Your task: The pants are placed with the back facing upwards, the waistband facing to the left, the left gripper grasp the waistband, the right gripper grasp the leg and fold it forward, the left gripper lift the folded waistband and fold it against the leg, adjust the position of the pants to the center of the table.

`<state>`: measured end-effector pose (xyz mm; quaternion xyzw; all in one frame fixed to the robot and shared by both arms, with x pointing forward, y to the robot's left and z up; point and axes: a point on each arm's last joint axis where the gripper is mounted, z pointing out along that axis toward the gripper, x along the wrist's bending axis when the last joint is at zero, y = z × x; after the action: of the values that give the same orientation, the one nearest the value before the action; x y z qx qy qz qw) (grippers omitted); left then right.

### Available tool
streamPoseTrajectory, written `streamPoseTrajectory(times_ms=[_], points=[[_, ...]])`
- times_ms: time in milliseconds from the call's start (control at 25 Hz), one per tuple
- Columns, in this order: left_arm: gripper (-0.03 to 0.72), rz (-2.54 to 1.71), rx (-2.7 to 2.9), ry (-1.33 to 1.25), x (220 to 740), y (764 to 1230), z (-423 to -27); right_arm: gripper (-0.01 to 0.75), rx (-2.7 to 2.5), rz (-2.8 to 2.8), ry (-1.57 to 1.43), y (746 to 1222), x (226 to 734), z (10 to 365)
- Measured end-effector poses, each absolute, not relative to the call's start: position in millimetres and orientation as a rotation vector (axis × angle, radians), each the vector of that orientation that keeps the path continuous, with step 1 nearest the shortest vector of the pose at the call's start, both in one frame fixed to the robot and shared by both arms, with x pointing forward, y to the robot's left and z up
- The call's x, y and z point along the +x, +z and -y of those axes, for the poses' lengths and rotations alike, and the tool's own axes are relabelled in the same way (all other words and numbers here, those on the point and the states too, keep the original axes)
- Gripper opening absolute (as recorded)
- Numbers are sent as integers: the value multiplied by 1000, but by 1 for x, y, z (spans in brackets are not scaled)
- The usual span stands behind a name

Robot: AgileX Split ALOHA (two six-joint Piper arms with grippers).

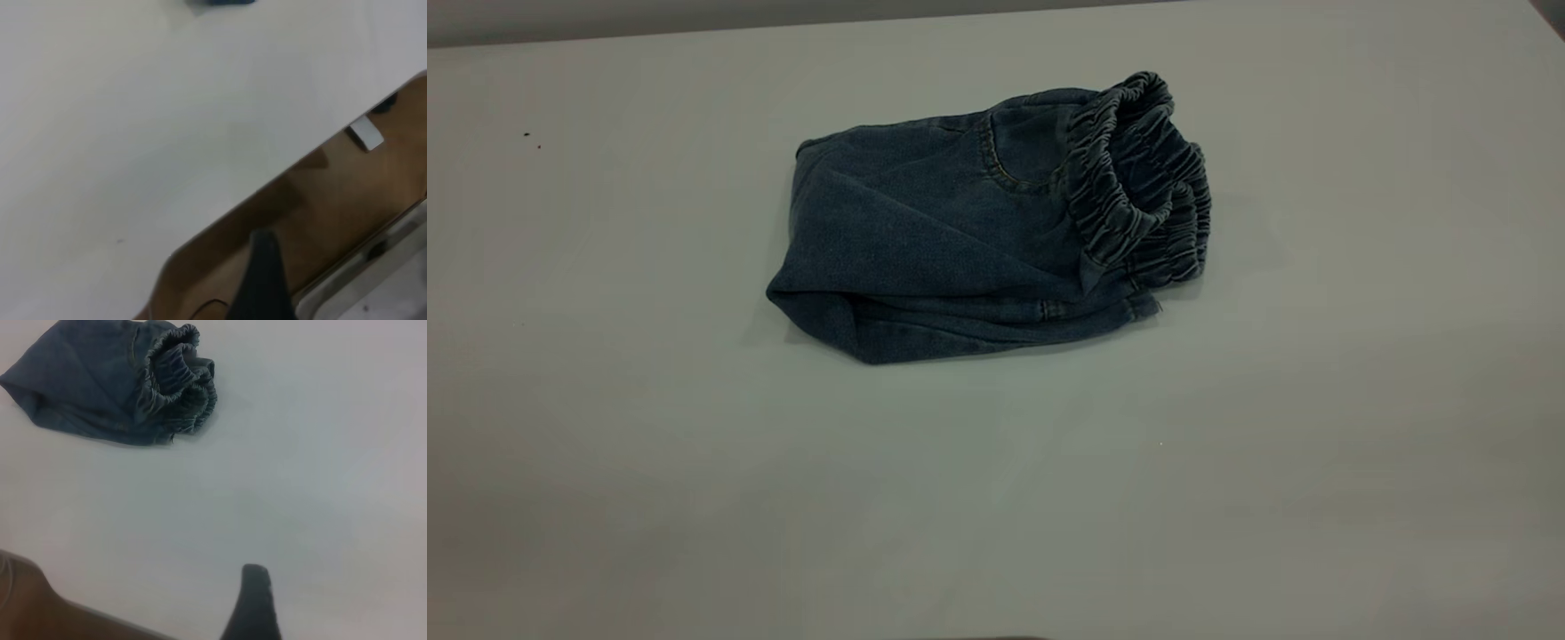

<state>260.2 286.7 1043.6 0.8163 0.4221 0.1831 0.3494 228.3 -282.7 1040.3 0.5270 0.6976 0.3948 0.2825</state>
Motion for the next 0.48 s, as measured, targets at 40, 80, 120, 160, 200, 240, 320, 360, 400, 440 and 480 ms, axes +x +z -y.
streamPoseTrajectory(times_ms=[40,80,120,160,200,240,320,360,400,440,480], points=[[549,-1090,2117,476,260,1044,-287,514,1411,-1868,1057,1040,228,283],[549,-1087,2119,477,260,1044,-287,514,1411,-1868,1057,1040,228,283],[549,-1086,2120,478,260,1044,-287,514,1411,-1868,1057,1040,228,283],[549,-1084,2120,479,260,1044,-287,514,1411,-1868,1057,1040,228,283],[549,-1084,2119,479,260,1044,-287,514,1411,-1868,1057,1040,228,283],[549,-1083,2120,480,260,1044,-287,514,1411,-1868,1057,1040,228,283],[549,-1083,2120,480,260,1044,-287,514,1411,-1868,1057,1040,228,283],[549,-1083,2120,480,260,1044,-287,514,1411,-1868,1057,1040,228,283],[549,-1083,2120,480,260,1044,-287,514,1411,-1868,1057,1040,228,283],[549,-1083,2120,480,260,1044,-287,514,1411,-1867,1058,1040,228,283],[549,-1082,2119,480,260,1044,-287,514,1411,-1867,1058,1040,228,283]])
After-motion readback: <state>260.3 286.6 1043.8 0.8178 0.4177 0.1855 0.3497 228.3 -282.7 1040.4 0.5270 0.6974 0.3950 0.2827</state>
